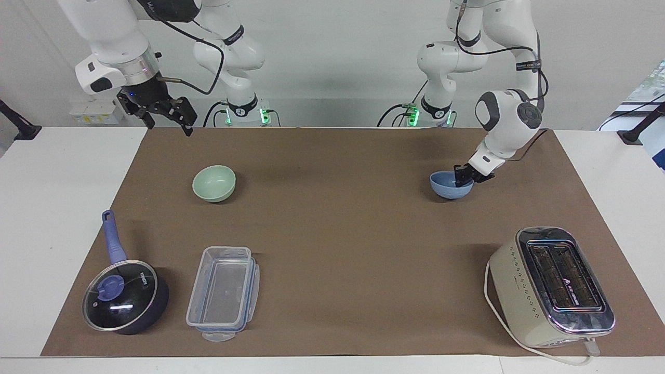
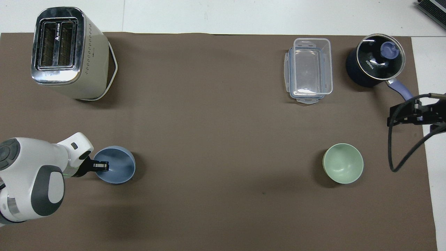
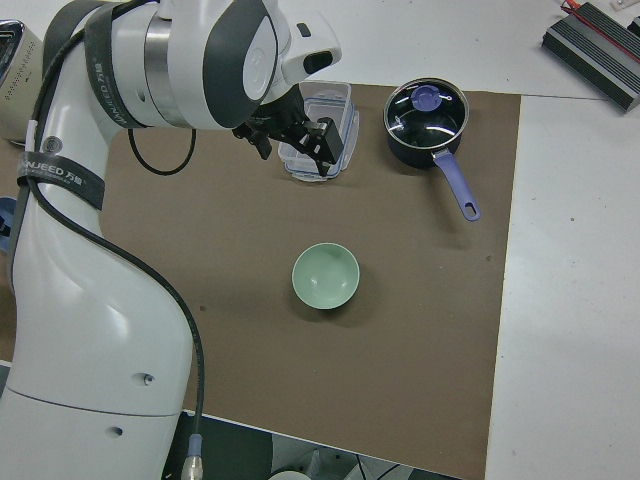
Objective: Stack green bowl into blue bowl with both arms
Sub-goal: 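Close the left gripper on the blue bowl rim, then slide the blue bowl to the table center while the right gripper reaches the green bowl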
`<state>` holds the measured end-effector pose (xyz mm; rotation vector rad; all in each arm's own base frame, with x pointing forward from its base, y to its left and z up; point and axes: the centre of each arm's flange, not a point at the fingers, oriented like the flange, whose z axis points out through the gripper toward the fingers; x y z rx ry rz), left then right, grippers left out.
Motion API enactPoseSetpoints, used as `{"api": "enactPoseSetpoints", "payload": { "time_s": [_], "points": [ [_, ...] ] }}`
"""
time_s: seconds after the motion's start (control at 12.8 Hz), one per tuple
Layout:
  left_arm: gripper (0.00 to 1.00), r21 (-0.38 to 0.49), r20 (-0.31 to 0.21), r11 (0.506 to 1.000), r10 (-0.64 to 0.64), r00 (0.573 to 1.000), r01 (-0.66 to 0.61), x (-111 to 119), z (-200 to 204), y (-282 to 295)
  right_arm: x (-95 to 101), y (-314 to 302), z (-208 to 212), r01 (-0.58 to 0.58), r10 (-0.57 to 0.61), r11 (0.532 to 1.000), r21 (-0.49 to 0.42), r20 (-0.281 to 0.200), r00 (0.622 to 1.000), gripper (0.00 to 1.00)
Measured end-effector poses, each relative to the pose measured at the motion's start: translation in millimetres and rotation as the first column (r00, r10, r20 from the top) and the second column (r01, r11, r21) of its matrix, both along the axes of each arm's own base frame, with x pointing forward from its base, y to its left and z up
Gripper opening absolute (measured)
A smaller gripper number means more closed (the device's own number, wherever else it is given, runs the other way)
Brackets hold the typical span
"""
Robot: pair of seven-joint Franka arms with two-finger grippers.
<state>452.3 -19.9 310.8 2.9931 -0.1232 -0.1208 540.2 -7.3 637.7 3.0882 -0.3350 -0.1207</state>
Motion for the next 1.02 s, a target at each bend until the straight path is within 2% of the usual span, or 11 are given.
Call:
{"api": "enactPoseSetpoints", "payload": {
  "time_s": [0.16, 0.39, 0.7, 0.86, 1.02],
  "points": [
    [0.12, -0.003, -0.005, 1.000, 0.000, 1.000, 0.000, 3, 5, 1, -0.1, 0, 0, 0.000, 0.000, 1.000, 0.000, 0.000, 1.000, 1.00],
    [0.10, -0.017, -0.048, 1.000, -0.009, 0.999, 0.008, 20, 17, 0, -0.6, 0, 0, 0.000, 0.000, 1.000, 0.000, 0.000, 1.000, 1.00],
    [0.10, -0.096, -0.115, 0.995, -0.005, 0.993, -0.006, 42, 59, -12, -3.6, 0, -3, 0.000, 0.000, 1.000, -0.001, -0.008, 1.000, 1.00],
    [0.10, -0.128, -0.136, 0.991, 0.030, 0.990, -0.048, 45, 68, -27, -5.8, 0, -2, 0.000, 0.000, 1.000, -0.001, -0.008, 1.000, 1.00],
    [0.10, -0.122, -0.169, 0.989, 0.068, 0.983, -0.089, 41, 68, -64, -6.2, 0, -3, 0.000, 0.000, 1.000, -0.001, -0.007, 1.000, 1.00]
  ]
}}
